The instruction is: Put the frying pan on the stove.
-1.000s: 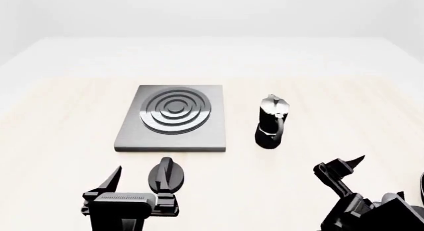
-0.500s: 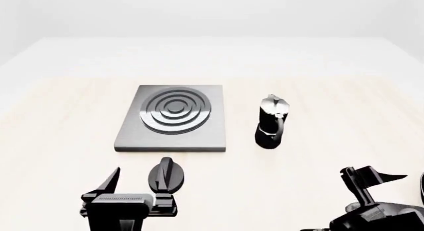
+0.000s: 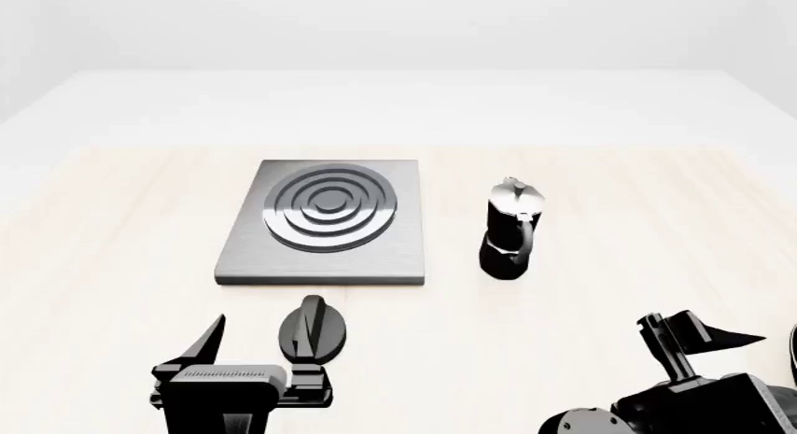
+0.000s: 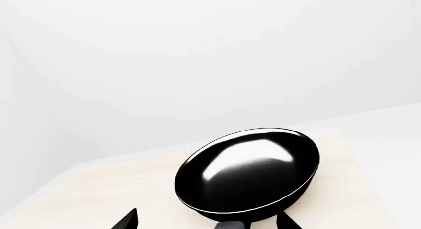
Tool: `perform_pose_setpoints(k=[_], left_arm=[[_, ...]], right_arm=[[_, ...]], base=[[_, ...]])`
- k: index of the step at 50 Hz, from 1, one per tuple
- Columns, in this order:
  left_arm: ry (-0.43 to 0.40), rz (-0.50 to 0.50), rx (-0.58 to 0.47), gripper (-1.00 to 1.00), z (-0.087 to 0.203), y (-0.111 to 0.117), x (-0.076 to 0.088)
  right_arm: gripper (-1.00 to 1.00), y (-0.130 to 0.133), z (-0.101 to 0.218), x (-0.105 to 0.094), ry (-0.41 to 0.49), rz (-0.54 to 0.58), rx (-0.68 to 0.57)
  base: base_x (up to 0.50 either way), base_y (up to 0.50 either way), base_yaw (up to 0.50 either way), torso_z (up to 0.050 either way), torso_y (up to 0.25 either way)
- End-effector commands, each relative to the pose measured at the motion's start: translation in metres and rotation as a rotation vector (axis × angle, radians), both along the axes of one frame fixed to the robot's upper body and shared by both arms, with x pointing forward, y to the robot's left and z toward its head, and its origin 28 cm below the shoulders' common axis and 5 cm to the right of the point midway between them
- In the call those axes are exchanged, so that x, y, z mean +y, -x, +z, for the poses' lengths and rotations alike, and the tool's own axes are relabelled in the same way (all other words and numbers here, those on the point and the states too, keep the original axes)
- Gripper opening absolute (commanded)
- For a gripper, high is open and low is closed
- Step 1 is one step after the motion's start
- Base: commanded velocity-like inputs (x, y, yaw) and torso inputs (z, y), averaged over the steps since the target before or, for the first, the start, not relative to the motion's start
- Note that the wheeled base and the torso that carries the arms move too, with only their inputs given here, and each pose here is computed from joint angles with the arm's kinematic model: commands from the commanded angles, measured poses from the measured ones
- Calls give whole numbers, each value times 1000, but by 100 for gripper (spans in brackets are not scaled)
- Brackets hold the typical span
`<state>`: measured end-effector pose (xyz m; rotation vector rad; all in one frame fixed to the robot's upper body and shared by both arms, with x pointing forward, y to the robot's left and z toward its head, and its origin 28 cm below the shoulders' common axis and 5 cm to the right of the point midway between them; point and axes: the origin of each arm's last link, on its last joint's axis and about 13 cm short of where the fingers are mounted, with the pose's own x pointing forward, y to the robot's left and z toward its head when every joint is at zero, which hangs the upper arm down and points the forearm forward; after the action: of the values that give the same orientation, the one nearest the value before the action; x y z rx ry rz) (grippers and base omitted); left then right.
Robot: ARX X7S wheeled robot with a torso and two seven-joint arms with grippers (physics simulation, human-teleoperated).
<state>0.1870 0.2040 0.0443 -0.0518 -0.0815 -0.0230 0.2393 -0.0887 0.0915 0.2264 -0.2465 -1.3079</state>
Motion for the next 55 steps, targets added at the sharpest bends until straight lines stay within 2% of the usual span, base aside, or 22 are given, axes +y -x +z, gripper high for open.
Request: perform_pose_setpoints(k=[1,11,17,35,45,55], left_arm=[[2,1,-1,100,0,0,1],[6,-4,0,100,0,0,0],[7,-4,-2,100,1,0,0],[7,-7,-2,100,0,1,0],[6,-13,0,100,-1,1,-1],[5,-12,1,100,-2,0,-1]], right_arm=[[100,-9,-5,1,35,-39,51],[100,-16,-6,-1,49,-78,59],[100,-21,-10,1,91,-100,101],[100,-26,-21,0,109,-86,152],[100,-29,-23,2,101,-68,171],[100,-32,-25,0,17,-21,183]], base=[[0,0,0,0,0],[0,0,0,0,0],[0,0,0,0,0],[0,0,0,0,0],[0,0,0,0,0],[0,0,0,0,0]])
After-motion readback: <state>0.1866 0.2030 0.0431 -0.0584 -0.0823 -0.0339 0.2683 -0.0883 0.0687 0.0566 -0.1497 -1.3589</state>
